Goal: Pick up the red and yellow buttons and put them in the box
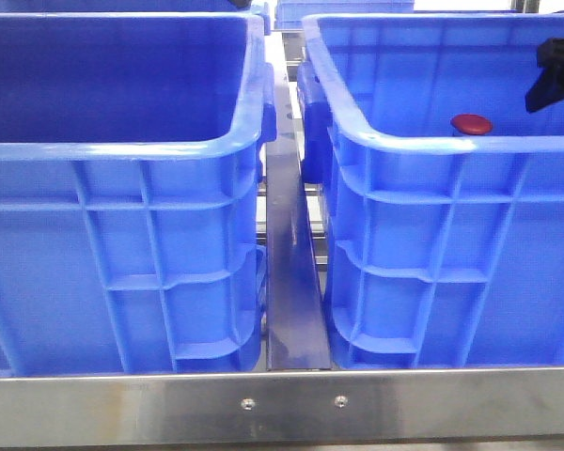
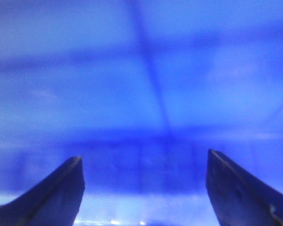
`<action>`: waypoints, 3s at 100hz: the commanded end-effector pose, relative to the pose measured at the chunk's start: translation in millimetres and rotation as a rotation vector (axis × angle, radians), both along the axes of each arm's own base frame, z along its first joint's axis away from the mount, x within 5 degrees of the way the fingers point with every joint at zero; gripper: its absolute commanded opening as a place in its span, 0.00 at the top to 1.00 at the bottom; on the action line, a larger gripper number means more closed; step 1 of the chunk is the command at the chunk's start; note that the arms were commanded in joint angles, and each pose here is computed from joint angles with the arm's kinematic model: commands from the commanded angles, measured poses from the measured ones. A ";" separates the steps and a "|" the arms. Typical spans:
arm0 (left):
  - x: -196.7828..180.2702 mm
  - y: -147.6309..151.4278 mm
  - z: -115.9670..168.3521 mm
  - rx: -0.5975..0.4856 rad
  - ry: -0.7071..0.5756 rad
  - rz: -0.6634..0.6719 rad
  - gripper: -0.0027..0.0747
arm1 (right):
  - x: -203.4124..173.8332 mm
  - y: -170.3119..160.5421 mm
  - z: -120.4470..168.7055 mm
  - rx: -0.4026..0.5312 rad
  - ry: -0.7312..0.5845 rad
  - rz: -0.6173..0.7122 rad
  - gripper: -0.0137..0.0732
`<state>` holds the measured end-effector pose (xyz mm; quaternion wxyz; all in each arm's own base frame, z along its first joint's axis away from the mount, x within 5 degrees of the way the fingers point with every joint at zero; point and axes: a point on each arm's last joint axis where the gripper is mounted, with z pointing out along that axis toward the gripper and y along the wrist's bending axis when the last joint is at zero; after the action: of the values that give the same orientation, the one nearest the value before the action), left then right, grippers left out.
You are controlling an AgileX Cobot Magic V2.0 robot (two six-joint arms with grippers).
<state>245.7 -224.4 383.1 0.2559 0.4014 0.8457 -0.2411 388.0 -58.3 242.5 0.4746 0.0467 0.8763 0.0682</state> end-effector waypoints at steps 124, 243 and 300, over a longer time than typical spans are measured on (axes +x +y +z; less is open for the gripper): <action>51.9 111.3 26.0 0.177 -0.242 0.604 0.99 | -192.1 48.1 111.4 -0.114 -0.373 0.123 0.96; -160.8 223.8 -33.9 -0.120 -0.724 0.963 0.99 | -317.0 86.5 83.6 -0.138 -0.657 0.275 0.96; -197.2 225.1 -72.2 -0.175 -0.788 0.964 0.99 | -344.4 92.5 57.0 -0.147 -0.717 0.323 0.96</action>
<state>47.6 1.7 297.1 0.6259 0.0173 0.7797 0.0102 44.1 35.1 290.5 0.7254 -0.1644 0.6627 0.0868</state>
